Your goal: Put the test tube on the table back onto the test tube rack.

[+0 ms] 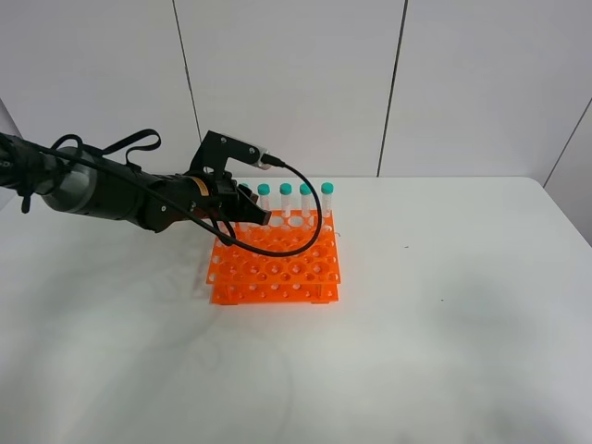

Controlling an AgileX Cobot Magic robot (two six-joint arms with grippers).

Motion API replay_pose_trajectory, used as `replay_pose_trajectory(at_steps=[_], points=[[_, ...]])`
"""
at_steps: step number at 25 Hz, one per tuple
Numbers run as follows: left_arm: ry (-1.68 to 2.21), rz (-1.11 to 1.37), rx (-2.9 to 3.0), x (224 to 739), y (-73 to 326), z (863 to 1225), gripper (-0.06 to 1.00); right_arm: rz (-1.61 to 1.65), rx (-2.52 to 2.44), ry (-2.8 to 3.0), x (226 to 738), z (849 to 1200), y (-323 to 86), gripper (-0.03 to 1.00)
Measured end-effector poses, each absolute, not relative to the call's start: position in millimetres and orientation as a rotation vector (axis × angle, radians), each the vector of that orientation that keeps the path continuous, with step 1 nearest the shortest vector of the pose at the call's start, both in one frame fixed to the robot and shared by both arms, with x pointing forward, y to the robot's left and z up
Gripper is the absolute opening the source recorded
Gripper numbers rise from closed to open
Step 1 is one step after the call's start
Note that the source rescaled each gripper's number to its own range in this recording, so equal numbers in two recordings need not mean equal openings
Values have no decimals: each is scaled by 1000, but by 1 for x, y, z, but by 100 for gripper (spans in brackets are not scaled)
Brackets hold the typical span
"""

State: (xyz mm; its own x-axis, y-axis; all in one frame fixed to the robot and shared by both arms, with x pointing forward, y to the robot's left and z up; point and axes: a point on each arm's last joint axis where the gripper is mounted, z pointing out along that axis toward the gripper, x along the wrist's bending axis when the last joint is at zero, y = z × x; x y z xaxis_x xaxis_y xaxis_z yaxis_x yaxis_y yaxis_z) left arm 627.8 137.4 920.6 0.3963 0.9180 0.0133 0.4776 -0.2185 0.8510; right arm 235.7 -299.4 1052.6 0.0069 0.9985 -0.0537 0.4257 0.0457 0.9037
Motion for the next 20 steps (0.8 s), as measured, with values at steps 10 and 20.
replay_pose_trajectory(at_steps=[10, 20], points=[[1205, 688, 1847, 626, 138, 929, 22, 916, 1492, 1533, 236, 1053, -299, 85], [1223, 677, 1824, 618, 141, 961, 23, 916, 1492, 1533, 236, 1053, -299, 85]])
